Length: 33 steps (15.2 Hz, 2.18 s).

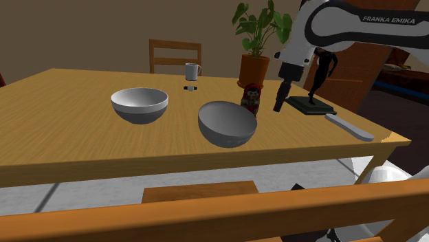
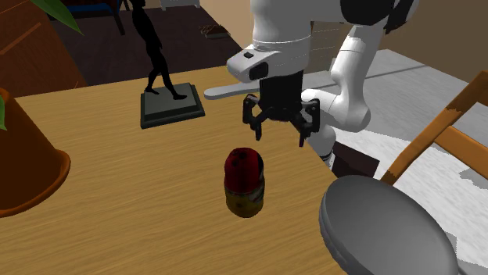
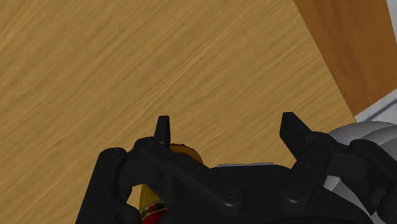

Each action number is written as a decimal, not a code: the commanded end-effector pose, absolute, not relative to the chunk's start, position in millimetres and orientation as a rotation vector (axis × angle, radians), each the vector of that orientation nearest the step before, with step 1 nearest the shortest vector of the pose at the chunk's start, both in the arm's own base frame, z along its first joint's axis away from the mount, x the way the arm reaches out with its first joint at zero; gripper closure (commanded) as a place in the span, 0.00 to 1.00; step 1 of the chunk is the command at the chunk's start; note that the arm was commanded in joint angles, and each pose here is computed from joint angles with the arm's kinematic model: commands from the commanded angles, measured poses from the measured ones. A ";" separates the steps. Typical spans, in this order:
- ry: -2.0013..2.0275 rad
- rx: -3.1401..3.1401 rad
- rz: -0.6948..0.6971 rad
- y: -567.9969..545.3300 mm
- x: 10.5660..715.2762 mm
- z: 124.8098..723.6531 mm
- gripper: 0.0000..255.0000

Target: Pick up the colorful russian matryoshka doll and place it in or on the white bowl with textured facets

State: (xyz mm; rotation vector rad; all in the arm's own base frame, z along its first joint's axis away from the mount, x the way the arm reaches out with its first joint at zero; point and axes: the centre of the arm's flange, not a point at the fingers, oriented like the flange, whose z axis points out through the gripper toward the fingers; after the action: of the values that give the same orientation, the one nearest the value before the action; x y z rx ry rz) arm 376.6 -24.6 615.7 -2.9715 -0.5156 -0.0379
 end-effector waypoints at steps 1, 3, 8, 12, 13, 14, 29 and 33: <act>-0.588 -2.963 -0.106 -29.9 395.8 629.6 0.00; -0.655 -2.951 -0.172 -34.6 410.5 644.7 0.00; -0.823 -2.908 -0.337 -43.8 444.7 685.3 0.00; -0.842 -2.901 -0.357 -42.1 451.6 675.1 0.00; -0.842 -2.901 -0.357 -41.3 452.6 669.9 0.00; -0.842 -2.901 -0.357 -40.5 453.6 664.8 0.00; -0.842 -2.901 -0.356 -38.4 456.3 651.7 1.00; -0.842 -2.901 -0.356 -38.3 456.5 651.6 1.00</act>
State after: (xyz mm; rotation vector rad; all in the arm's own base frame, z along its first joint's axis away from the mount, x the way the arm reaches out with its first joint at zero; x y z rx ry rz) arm 456.4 -38.5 652.2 -2.9016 -0.8420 -0.3586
